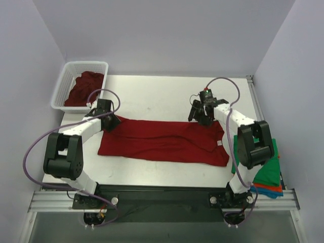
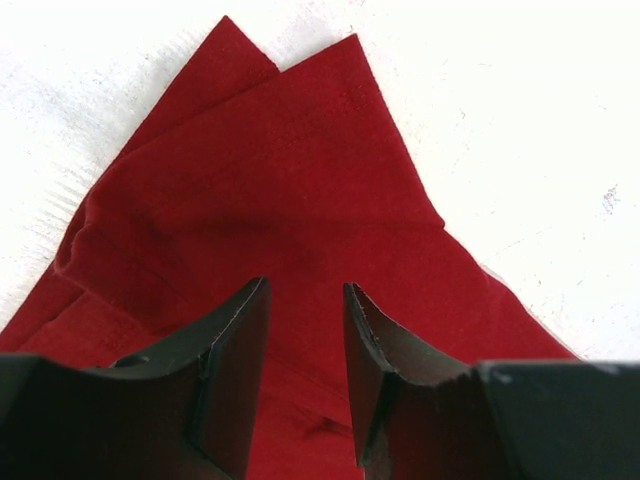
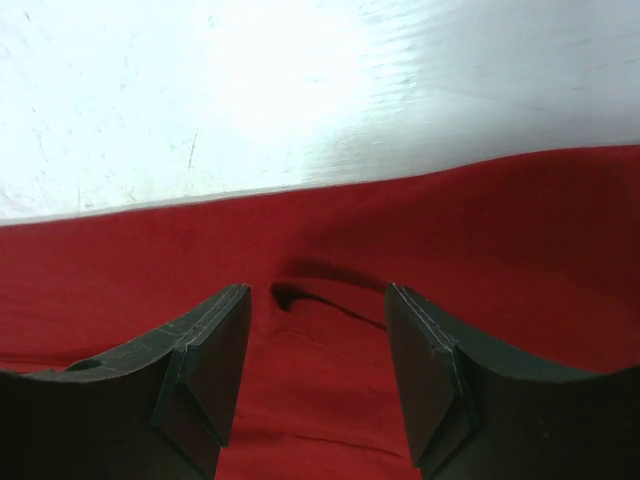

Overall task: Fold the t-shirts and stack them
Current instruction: Fold the other side of the tshirt into a rectangle

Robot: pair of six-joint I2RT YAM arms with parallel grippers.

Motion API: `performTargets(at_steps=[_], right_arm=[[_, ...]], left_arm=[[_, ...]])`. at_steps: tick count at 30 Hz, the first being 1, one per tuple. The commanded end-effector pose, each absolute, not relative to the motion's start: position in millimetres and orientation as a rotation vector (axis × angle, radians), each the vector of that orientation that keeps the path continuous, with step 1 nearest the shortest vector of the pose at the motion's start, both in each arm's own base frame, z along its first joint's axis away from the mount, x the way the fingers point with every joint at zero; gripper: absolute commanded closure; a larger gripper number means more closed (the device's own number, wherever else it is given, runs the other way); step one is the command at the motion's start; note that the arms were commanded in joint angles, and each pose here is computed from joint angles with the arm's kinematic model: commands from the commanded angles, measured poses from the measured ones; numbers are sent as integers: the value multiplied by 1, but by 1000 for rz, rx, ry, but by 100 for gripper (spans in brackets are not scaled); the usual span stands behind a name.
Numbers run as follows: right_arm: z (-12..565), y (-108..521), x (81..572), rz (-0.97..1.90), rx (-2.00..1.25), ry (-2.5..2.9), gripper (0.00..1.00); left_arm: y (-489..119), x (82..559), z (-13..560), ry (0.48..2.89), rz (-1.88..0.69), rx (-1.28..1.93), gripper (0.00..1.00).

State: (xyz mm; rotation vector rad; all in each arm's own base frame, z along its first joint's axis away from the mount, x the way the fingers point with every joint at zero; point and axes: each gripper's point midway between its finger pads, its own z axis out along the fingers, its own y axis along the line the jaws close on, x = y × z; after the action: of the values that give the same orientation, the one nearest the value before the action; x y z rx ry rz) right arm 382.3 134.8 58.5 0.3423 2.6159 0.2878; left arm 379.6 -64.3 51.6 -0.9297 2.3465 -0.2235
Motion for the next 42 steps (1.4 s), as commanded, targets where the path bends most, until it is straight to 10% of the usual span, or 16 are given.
performTargets(at_steps=[1, 5, 14, 34, 42], right_arm=[[56, 143, 383, 211, 306, 2640, 44], [51, 152, 376, 162, 292, 2655, 49], [46, 154, 362, 112, 292, 2667, 100], [52, 194, 281, 203, 405, 2463, 100], [56, 215, 275, 310, 309, 2415, 64]], left_arm=[[-71, 399, 71, 2285, -284, -913, 55], [-71, 400, 76, 2280, -286, -902, 55], [-71, 398, 83, 2271, -300, -895, 56], [-77, 389, 85, 2263, -362, -872, 57], [-102, 390, 101, 2273, -470, -726, 52]])
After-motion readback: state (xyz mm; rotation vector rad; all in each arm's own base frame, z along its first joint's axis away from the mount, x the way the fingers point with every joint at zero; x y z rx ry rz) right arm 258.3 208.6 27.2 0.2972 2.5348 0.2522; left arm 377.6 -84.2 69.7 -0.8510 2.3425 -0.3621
